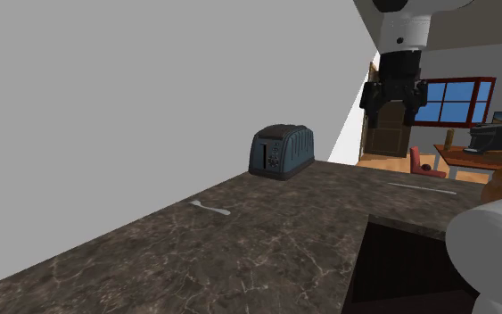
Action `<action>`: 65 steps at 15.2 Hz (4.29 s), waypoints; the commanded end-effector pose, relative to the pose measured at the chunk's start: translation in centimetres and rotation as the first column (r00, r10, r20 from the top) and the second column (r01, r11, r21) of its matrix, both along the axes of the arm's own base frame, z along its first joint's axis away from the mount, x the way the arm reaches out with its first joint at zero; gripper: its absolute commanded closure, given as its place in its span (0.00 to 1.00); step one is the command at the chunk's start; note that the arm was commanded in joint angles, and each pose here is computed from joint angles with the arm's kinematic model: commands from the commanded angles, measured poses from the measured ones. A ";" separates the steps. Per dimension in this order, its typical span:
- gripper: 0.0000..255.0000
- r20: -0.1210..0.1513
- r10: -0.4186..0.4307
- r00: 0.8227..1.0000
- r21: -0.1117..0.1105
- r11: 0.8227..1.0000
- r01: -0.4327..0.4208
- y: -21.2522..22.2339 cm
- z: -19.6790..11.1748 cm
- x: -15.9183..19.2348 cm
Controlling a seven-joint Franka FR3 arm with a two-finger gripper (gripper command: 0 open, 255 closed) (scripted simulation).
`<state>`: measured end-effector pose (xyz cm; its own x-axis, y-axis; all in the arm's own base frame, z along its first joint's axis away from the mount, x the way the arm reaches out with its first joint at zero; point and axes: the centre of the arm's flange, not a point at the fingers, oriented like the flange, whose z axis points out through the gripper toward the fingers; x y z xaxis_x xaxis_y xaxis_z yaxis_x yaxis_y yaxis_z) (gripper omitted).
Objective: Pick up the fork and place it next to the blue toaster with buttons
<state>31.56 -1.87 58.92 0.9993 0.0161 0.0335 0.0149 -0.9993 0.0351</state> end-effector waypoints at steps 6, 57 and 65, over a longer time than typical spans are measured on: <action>0.00 0.011 0.052 0.999 -0.005 0.999 -0.052 4.9 -2.8 3.3; 0.00 0.084 0.454 0.887 -0.062 0.891 -0.450 48.7 -28.9 21.2; 1.00 0.084 0.454 0.887 -0.062 0.891 -0.450 48.7 -28.9 21.2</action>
<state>52.76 46.82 30.07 0.8758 0.4682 0.1169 0.4590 -0.8830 0.0978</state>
